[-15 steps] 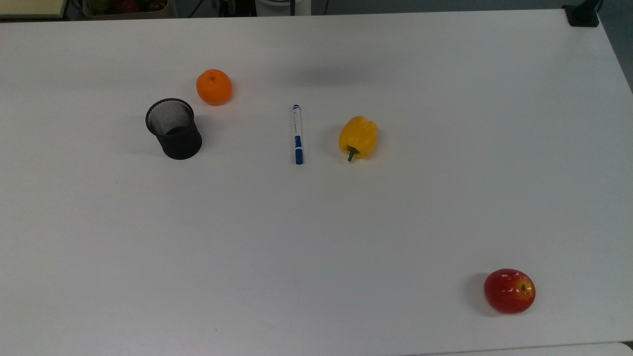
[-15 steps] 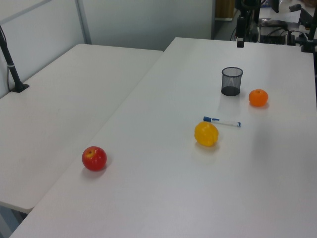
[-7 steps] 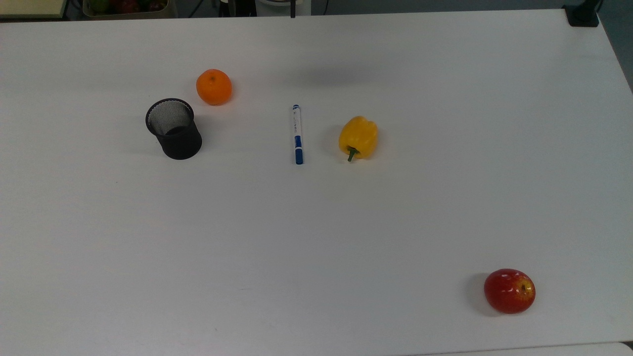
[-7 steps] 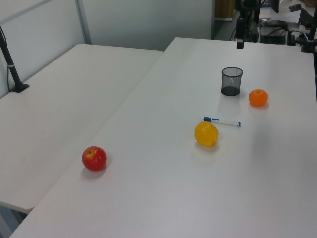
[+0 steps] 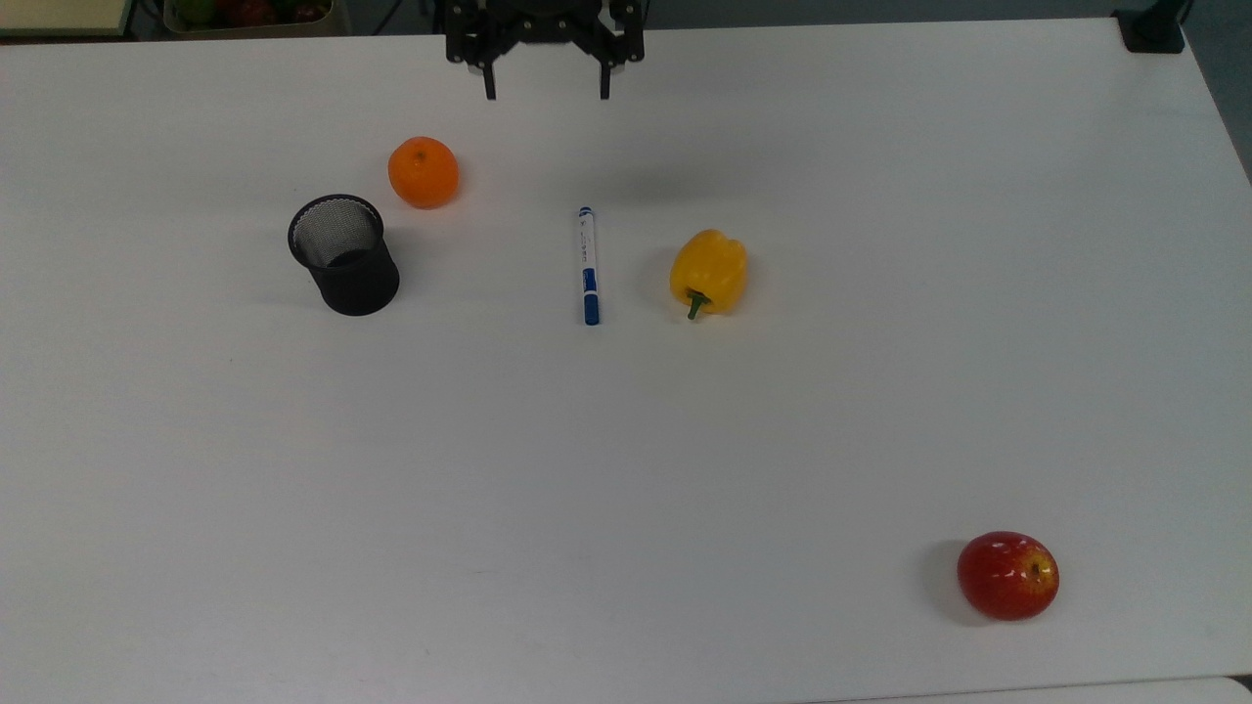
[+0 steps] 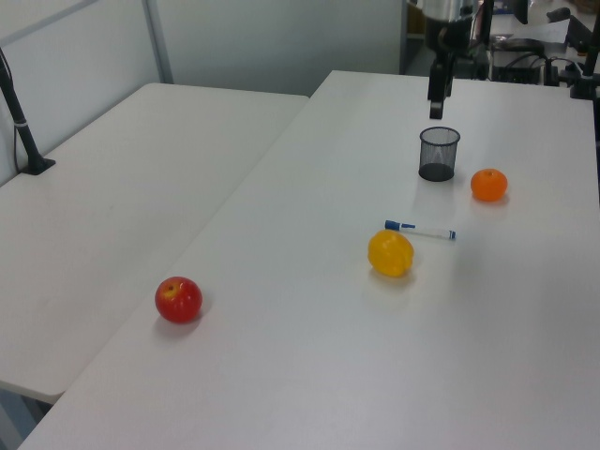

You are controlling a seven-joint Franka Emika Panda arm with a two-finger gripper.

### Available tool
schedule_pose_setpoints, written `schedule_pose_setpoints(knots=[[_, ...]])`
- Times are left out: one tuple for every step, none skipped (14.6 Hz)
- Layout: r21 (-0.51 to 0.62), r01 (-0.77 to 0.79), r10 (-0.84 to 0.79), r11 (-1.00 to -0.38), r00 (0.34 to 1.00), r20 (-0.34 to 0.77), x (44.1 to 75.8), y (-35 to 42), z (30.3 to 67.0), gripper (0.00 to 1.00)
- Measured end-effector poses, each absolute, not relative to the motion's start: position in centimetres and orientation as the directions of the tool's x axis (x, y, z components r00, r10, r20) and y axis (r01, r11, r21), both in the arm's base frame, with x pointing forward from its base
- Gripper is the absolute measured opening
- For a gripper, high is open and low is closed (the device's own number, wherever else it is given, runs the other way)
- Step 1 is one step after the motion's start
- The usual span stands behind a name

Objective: Place marker
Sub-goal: 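Move the open gripper down over the blue-capped white marker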

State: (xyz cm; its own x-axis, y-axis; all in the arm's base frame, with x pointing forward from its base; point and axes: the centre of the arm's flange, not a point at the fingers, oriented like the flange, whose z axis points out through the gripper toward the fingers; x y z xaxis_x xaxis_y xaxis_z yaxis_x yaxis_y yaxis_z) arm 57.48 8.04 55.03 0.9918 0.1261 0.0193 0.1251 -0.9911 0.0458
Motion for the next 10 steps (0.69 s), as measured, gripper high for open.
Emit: schedule_pose_setpoints(knots=[[0.045, 0.129, 0.130, -0.991, 0.991, 0.020, 57.6, 8.2, 53.8, 1.00], [0.045, 0.133, 0.133, -0.990, 0.991, 0.016, 57.7, 8.3, 52.0, 1.00], [0.045, 0.134, 0.134, -0.990, 0.991, 0.005, 57.6, 8.4, 50.6, 1.00], [0.045, 0.135, 0.135, -0.990, 0.991, -0.007, 57.6, 8.4, 49.3, 1.00], [0.045, 0.136, 0.135, -0.990, 0.991, -0.018, 57.7, 8.4, 48.0, 1.00], [0.045, 0.136, 0.135, -0.990, 0.990, -0.026, 57.9, 8.3, 46.9, 1.00], [0.045, 0.137, 0.135, -0.990, 0.990, -0.034, 58.1, 8.4, 45.6, 1.00], [0.045, 0.137, 0.136, -0.989, 0.990, -0.036, 58.4, 8.4, 44.5, 1.00], [0.045, 0.139, 0.137, -0.989, 0.990, -0.039, 58.8, 8.5, 43.0, 1.00], [0.045, 0.139, 0.138, -0.989, 0.990, -0.040, 59.0, 8.5, 42.0, 1.00]])
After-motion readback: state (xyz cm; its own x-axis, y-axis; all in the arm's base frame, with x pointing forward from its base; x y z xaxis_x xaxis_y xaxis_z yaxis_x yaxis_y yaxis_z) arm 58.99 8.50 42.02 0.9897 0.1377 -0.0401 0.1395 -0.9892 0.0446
